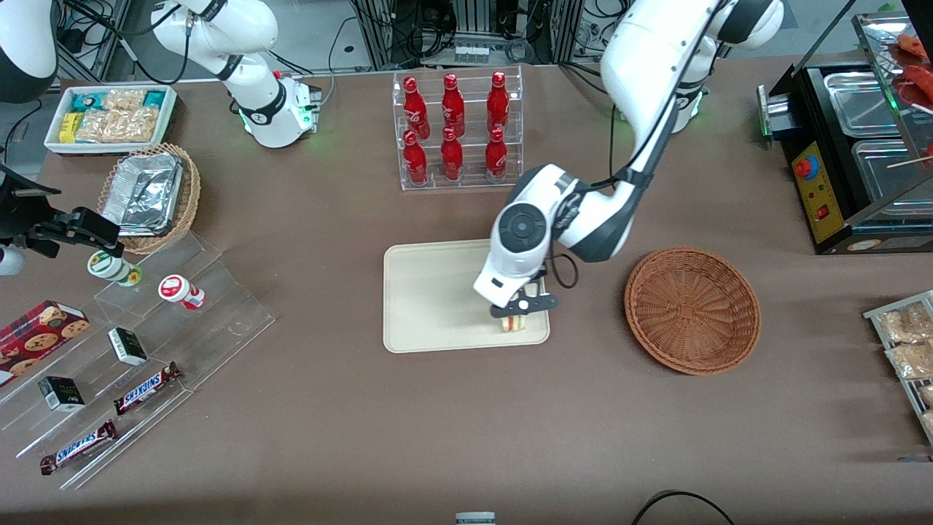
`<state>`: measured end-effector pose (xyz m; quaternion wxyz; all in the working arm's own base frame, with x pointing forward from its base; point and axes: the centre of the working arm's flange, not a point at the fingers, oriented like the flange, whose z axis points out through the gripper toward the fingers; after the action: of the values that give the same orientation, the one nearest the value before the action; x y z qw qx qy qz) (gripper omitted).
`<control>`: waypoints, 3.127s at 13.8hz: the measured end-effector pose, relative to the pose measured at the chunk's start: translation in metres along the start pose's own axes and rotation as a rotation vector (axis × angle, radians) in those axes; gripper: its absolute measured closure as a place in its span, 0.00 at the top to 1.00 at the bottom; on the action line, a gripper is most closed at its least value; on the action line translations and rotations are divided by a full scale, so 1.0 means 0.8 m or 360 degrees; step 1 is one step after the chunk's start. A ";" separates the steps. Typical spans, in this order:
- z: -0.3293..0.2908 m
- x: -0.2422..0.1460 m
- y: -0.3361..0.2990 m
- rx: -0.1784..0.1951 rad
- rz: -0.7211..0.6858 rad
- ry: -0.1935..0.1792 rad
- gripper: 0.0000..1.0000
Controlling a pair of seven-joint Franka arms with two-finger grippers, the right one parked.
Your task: Place sandwich from basket to tray
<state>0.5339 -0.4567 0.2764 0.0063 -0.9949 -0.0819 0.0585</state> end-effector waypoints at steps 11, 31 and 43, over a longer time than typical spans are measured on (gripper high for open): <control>0.043 -0.020 0.073 -0.0008 -0.0006 -0.0050 0.16; 0.013 -0.021 0.093 -0.0028 -0.0081 -0.0059 1.00; -0.160 0.033 -0.023 0.0073 -0.0072 -0.0148 1.00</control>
<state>0.5714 -0.4343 0.4008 0.0265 -0.9886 -0.1032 0.1063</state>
